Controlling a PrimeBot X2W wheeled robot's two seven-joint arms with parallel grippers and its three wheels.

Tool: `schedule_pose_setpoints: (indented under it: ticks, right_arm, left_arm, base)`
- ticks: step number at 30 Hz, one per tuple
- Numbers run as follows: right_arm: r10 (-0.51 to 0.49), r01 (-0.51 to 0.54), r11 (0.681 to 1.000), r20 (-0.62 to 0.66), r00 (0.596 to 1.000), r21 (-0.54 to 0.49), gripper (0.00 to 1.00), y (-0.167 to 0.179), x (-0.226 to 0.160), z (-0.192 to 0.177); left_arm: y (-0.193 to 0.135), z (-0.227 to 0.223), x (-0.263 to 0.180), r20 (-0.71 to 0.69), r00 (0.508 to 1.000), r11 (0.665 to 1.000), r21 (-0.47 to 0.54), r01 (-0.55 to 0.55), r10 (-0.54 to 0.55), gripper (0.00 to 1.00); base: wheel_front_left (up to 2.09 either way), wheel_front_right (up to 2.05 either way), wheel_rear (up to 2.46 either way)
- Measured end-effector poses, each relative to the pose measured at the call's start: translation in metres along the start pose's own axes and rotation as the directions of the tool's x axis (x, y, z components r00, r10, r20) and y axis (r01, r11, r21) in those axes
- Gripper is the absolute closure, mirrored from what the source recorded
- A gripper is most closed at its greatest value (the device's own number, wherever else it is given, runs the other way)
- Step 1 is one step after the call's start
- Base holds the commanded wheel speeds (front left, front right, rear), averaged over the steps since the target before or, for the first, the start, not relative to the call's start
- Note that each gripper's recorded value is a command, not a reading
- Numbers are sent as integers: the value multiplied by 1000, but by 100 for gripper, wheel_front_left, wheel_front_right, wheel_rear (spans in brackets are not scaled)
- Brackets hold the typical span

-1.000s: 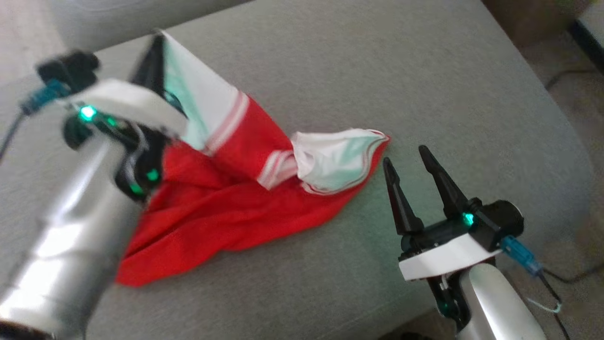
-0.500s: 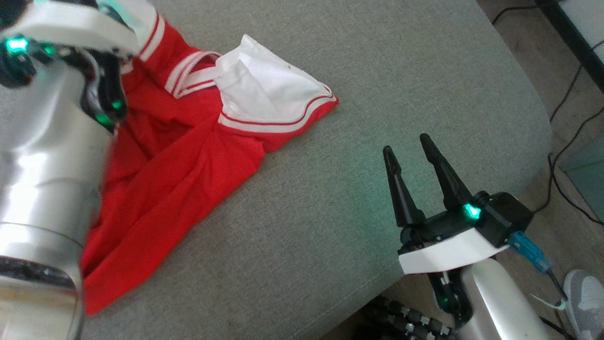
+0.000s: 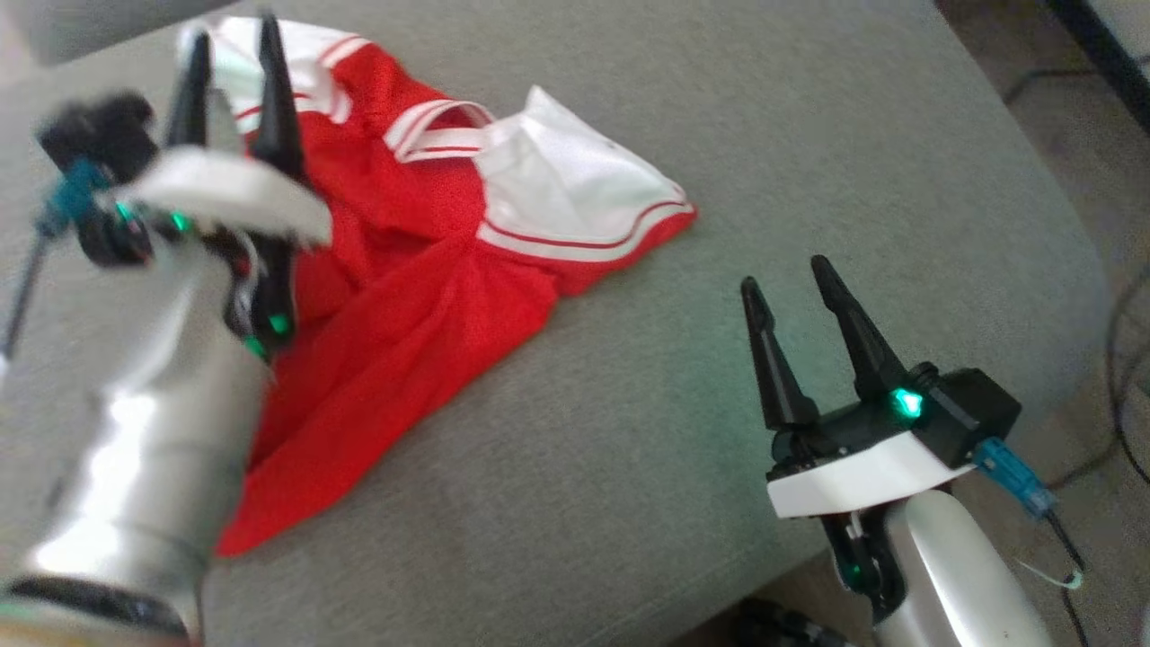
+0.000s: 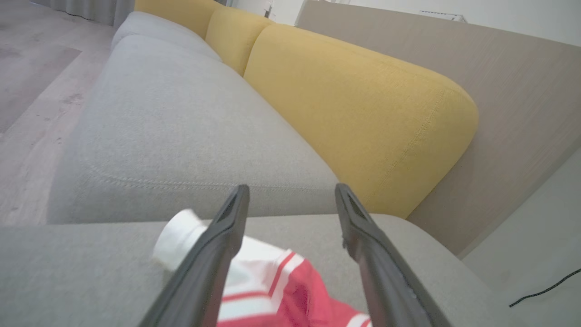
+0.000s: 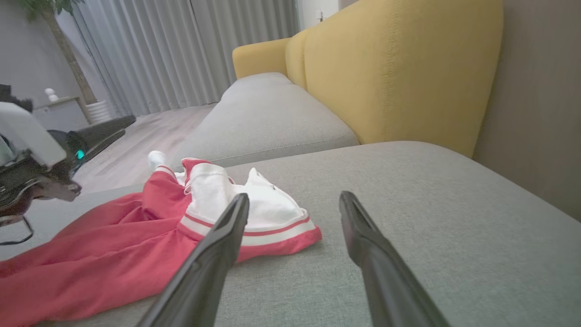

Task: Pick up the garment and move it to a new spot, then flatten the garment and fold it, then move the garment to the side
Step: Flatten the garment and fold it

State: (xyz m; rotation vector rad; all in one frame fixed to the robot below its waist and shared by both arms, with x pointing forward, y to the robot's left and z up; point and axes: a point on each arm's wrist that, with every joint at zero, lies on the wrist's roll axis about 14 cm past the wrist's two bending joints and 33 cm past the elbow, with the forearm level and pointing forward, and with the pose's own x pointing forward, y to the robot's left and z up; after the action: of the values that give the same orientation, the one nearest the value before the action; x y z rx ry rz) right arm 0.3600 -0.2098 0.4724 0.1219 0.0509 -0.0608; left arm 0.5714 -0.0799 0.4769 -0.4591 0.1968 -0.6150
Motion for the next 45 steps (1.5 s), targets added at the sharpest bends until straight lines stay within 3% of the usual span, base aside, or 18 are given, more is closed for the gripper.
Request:
schedule_pose_setpoints:
  ticks: [4, 12, 21, 39, 45]
  right_arm:
    - [32, -32, 999, 12, 999, 0, 0, 9, 2, 2]
    - [84, -84, 996, 29, 996, 2, 0, 26, -2, 4]
    - [189, -189, 982, 32, 981, -3, 0, 59, -4, 2]
    - [191, -191, 982, 26, 981, -8, 0, 60, -7, 1]
    - [188, -187, 982, 19, 982, -10, 0, 59, -6, -1]
  left_arm:
    - [14, -13, -35, -27, 999, 999, 6, -39, 39, 0]
    - [55, -38, -146, -54, 969, 971, -1, -240, 240, 0]
    - [57, -45, -228, -100, 929, 929, -76, -363, 355, 0]
    - [25, -84, -252, -265, 921, 935, -135, -329, 286, 0]
    - [28, -89, -256, -283, 910, 926, -139, -350, 302, 0]
  base:
    - [0, 0, 0]
    - [0, 0, 0]
    - [0, 0, 0]
    - [0, 0, 0]
    - [0, 0, 0]
